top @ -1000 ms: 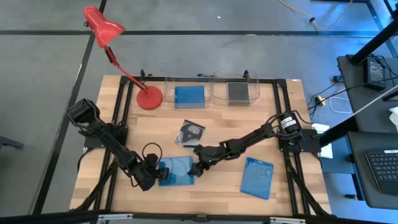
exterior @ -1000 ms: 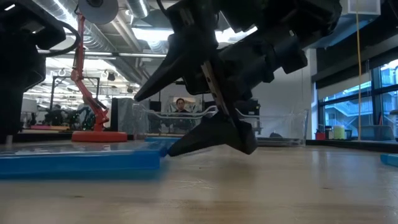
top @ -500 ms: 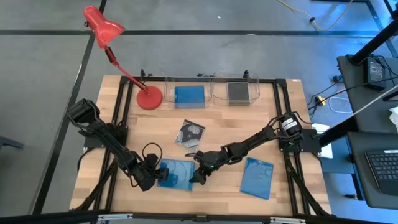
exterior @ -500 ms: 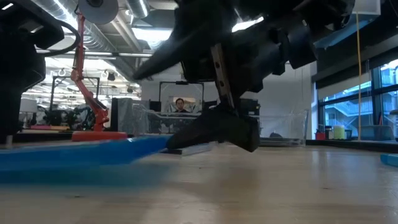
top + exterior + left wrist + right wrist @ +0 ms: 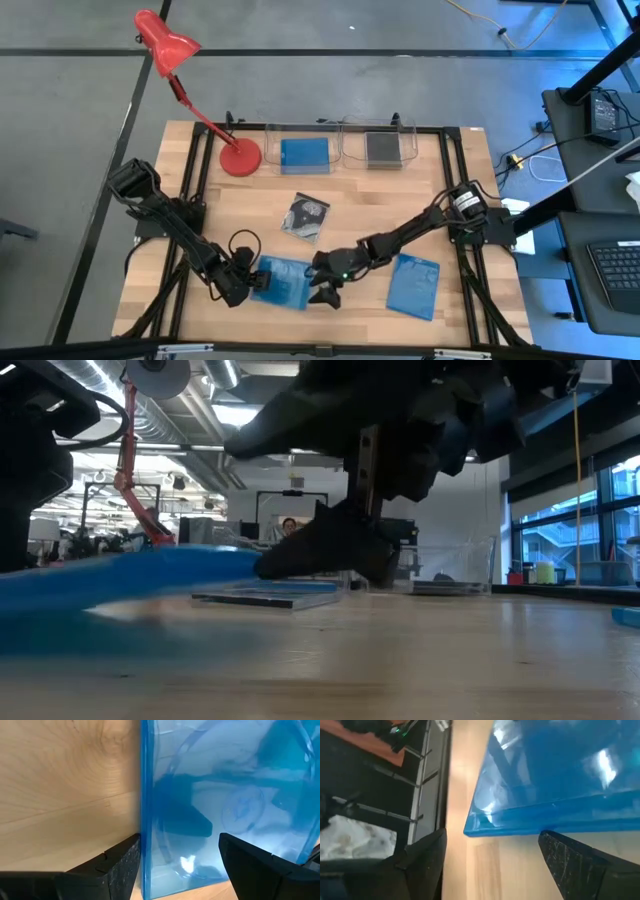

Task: Pick & place jewel cases by type
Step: Put the left blue cd case into the left transparent bin

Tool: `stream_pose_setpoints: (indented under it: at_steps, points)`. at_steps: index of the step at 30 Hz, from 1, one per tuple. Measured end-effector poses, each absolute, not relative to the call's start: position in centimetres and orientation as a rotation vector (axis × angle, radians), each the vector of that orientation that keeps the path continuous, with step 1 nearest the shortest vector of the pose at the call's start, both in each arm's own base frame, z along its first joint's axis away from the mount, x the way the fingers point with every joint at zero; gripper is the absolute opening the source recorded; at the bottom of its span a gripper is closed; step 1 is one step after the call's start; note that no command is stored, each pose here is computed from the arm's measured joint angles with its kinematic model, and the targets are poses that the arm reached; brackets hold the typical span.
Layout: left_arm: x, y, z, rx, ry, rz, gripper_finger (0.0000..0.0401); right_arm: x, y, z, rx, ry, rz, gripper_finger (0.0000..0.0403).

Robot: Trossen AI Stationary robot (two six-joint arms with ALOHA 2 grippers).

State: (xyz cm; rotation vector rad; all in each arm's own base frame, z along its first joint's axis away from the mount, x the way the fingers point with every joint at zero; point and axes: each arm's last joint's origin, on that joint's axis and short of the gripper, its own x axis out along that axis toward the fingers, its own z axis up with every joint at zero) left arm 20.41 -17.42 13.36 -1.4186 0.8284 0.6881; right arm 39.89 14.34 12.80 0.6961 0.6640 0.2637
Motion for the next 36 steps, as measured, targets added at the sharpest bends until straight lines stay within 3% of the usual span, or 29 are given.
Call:
stream_pose_setpoints:
  at_steps: [11,24,36]
  points:
    - [20.4,-17.4,13.3,-1.416,0.829,0.687,0.026,39.7,15.4,13.2,0.32,0.558,0.392,0.0321]
    - [20.4,-17.4,13.3,-1.413,0.829,0.685,0.026,40.0,15.8,14.1,0.049,0.406,0.48,0.0321]
    - [20.1,-17.8,13.3,-1.407,0.821,0.677,0.026,40.0,15.9,14.0,-0.402,0.277,0.542,0.0321]
